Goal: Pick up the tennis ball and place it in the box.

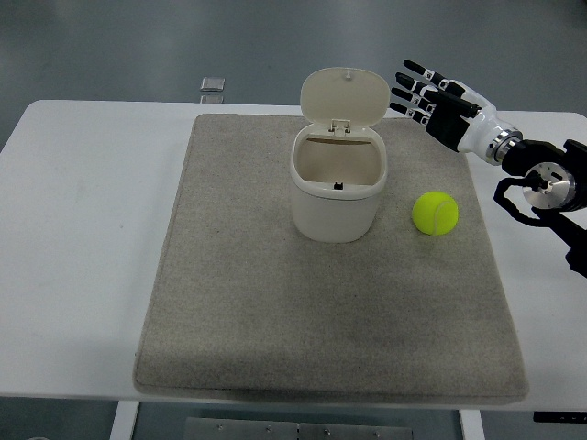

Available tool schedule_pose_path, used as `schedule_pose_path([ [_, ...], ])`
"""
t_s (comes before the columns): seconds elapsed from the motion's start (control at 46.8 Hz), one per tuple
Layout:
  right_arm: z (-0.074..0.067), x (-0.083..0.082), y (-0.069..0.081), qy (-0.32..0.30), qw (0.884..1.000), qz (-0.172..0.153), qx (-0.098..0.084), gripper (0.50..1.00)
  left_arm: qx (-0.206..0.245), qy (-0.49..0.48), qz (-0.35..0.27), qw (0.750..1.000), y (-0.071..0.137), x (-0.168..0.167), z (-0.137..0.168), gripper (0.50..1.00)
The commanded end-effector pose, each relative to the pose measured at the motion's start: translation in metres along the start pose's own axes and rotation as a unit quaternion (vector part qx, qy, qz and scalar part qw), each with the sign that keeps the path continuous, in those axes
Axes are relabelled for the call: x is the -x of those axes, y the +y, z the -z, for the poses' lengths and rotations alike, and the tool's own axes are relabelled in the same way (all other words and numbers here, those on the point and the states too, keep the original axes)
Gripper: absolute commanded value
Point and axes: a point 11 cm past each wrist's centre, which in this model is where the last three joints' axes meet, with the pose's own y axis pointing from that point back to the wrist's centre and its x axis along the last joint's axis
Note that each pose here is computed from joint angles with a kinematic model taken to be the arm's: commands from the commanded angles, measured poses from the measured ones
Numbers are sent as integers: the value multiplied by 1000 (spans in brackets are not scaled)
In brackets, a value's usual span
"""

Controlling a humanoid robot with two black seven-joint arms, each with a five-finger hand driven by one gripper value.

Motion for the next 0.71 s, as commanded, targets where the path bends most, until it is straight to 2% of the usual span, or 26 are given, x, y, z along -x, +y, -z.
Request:
schedule_pose_path([
  [0.0,-1,1,-1,-1,1000,1,0,921,0,0,0,1000,0,0,0,996],
  [0.513,3,3,-2,-5,1000,2,-5,921,2,0,1,1000,0,1,-2,996],
  [0.684,3,0,-1,-5,1000,-11,-6,921,2,-1,1,1000,0,1,-2,996],
])
